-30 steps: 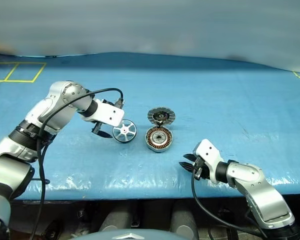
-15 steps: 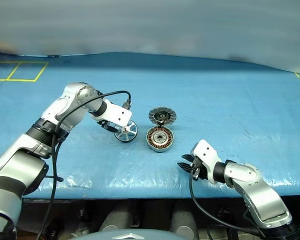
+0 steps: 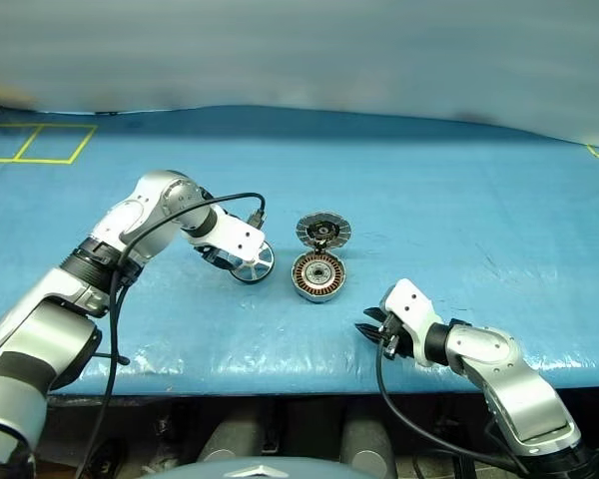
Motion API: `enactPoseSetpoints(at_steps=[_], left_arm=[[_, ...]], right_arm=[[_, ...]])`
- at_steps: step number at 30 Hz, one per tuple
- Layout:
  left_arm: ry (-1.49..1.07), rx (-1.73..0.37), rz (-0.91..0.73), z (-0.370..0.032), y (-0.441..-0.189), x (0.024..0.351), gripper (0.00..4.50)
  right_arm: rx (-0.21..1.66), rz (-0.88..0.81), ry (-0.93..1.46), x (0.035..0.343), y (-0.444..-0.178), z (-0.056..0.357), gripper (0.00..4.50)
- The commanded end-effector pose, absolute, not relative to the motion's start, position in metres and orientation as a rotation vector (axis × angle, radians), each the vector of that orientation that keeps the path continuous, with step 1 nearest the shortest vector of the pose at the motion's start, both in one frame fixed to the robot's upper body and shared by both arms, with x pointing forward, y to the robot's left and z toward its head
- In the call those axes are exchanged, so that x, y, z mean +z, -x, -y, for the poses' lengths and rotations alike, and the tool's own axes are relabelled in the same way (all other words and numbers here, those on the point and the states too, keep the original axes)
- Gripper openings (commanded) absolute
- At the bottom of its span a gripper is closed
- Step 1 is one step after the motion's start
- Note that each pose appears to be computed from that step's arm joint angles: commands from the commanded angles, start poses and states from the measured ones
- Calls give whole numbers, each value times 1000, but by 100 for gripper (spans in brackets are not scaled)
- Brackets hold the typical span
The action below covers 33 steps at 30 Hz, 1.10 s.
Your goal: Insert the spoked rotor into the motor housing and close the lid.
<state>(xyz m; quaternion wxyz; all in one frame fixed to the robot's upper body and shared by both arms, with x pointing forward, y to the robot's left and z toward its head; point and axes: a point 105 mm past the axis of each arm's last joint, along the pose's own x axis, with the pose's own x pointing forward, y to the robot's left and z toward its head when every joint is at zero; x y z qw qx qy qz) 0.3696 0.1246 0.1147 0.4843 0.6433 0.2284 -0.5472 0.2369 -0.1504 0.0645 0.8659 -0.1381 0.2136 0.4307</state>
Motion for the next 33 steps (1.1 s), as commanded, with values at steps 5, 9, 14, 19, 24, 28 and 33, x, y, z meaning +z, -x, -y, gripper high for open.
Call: enactPoseSetpoints(at_steps=[5, 9, 14, 19, 24, 28, 33], left_arm=[[-1581, -1331, -544, -121, -376, 103, 326], [-1573, -1338, -542, -119, -378, 98, 326], [-1577, -1339, -533, -120, -379, 92, 233], [-1573, -1349, -539, -124, -376, 83, 173], [-1445, -1392, -494, -124, -367, 80, 173], [-1326, -1399, -427, -129, -357, 81, 173], [-1177, -1428, -341, -139, -335, 75, 173]], right_arm=[[896, -390, 311, 73, -241, 146, 153], [890, -390, 313, 73, -241, 146, 153], [885, -384, 309, 73, -241, 146, 153], [881, -378, 304, 73, -242, 145, 153], [878, -370, 268, 73, -243, 145, 153], [838, -345, 240, 74, -248, 149, 153], [807, -246, 151, 77, -256, 148, 153]])
